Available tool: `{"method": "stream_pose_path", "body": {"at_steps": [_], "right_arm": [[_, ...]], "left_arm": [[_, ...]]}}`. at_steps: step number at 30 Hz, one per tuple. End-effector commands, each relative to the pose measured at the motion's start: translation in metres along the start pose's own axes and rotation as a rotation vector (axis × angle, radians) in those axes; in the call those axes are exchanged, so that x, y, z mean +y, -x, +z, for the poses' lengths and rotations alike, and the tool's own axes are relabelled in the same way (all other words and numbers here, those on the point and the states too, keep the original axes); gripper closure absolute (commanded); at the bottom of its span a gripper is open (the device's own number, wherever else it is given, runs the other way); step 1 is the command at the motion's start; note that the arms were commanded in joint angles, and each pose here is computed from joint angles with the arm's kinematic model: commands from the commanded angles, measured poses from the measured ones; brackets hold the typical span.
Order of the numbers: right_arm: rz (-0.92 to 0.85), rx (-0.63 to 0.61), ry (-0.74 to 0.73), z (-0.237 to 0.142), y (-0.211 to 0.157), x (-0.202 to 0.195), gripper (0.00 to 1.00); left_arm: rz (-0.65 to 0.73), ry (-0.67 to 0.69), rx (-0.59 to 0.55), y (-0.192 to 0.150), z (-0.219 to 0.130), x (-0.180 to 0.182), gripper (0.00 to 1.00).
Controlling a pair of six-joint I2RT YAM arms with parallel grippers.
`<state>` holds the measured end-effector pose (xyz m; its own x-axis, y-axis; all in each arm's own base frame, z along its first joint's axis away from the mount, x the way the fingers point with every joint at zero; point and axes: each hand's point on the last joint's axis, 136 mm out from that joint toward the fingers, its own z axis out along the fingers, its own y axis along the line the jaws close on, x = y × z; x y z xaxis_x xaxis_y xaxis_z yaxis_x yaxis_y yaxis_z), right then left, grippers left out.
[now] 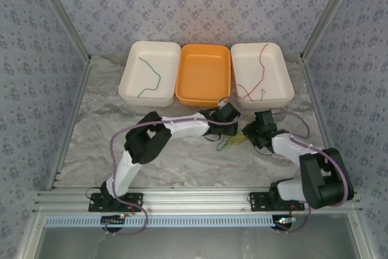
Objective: Untangle the cables
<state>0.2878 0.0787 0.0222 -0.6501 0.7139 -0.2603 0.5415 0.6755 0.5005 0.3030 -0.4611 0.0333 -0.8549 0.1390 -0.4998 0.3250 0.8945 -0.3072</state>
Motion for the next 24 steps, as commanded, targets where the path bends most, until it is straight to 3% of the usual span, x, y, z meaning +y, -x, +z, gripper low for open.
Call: {"method": "stream_pose_path", "body": {"at_steps": [1, 2, 3, 9, 15, 20, 24], "right_arm": [[0.012, 0.026, 0.010, 0.003, -0.011, -0.005, 0.90], [0.012, 0.015, 0.017, 0.000, -0.010, -0.005, 1.00], [0.012, 0.004, 0.029, -0.002, -0.009, -0.005, 1.00], [-0.033, -0.095, 0.149, -0.042, -0.001, 0.011, 1.00], [-0.050, -0.134, 0.245, -0.074, 0.001, 0.024, 1.00], [-0.048, -0.162, 0.258, -0.083, 0.003, 0.022, 1.00], [-0.054, -0.175, 0.260, -0.086, 0.006, 0.025, 1.00]], "left_arm": [[-0.046, 0.037, -0.019, -0.006, -0.005, 0.011, 0.79], [-0.062, 0.049, -0.050, -0.002, -0.014, 0.016, 0.93], [-0.079, 0.059, -0.079, 0.002, -0.023, 0.020, 1.00], [-0.225, 0.052, -0.282, 0.025, -0.097, 0.053, 1.00], [-0.415, -0.103, -0.426, 0.044, -0.153, 0.079, 1.00], [-0.484, -0.127, -0.531, 0.054, -0.200, 0.102, 1.00], [-0.485, -0.111, -0.546, 0.054, -0.220, 0.119, 1.00]]}}
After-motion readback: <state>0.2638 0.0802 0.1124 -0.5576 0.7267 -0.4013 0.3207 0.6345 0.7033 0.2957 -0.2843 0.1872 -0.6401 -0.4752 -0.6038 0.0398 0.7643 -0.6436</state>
